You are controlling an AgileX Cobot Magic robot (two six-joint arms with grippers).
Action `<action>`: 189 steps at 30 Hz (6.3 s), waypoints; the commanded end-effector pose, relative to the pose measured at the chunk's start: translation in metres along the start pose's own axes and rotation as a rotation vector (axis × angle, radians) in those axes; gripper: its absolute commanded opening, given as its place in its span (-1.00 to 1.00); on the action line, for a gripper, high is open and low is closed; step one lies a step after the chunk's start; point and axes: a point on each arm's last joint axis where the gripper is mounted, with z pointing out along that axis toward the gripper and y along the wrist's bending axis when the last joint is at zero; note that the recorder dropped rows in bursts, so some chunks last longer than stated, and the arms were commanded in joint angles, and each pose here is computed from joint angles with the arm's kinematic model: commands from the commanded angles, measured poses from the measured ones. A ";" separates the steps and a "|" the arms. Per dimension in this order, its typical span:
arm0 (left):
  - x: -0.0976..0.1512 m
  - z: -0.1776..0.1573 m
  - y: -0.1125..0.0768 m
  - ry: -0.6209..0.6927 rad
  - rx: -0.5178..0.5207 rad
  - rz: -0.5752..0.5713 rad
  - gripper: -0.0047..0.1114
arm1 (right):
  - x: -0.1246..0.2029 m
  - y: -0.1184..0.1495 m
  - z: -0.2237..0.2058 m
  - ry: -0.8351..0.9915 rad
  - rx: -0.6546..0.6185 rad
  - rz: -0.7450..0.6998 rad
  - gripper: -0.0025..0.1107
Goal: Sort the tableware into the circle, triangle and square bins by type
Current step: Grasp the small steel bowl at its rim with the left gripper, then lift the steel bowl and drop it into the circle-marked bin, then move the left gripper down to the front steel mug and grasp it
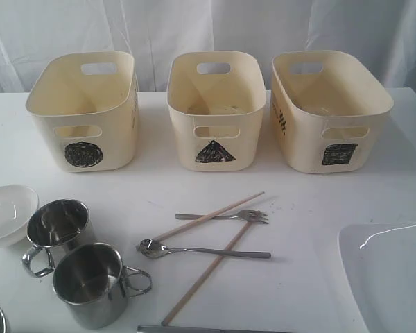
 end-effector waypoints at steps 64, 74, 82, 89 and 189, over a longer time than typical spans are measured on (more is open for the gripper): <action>-0.019 0.092 -0.004 1.218 -0.035 0.656 0.23 | 0.000 0.000 0.000 -0.007 0.006 -0.001 -0.96; -0.013 0.092 -0.003 1.191 -0.034 0.626 -0.12 | 0.000 0.000 0.000 -0.007 0.006 -0.001 -0.96; -0.009 0.094 -0.004 1.208 -0.026 0.562 -0.26 | 0.000 0.000 0.000 -0.007 0.006 -0.001 -0.96; -0.004 0.098 -0.002 1.238 -0.030 0.551 -0.09 | 0.000 0.000 0.000 -0.007 0.006 -0.001 -0.96; -0.144 0.212 -0.150 1.199 0.644 0.705 -0.90 | 0.000 0.000 0.000 -0.007 0.006 -0.001 -0.96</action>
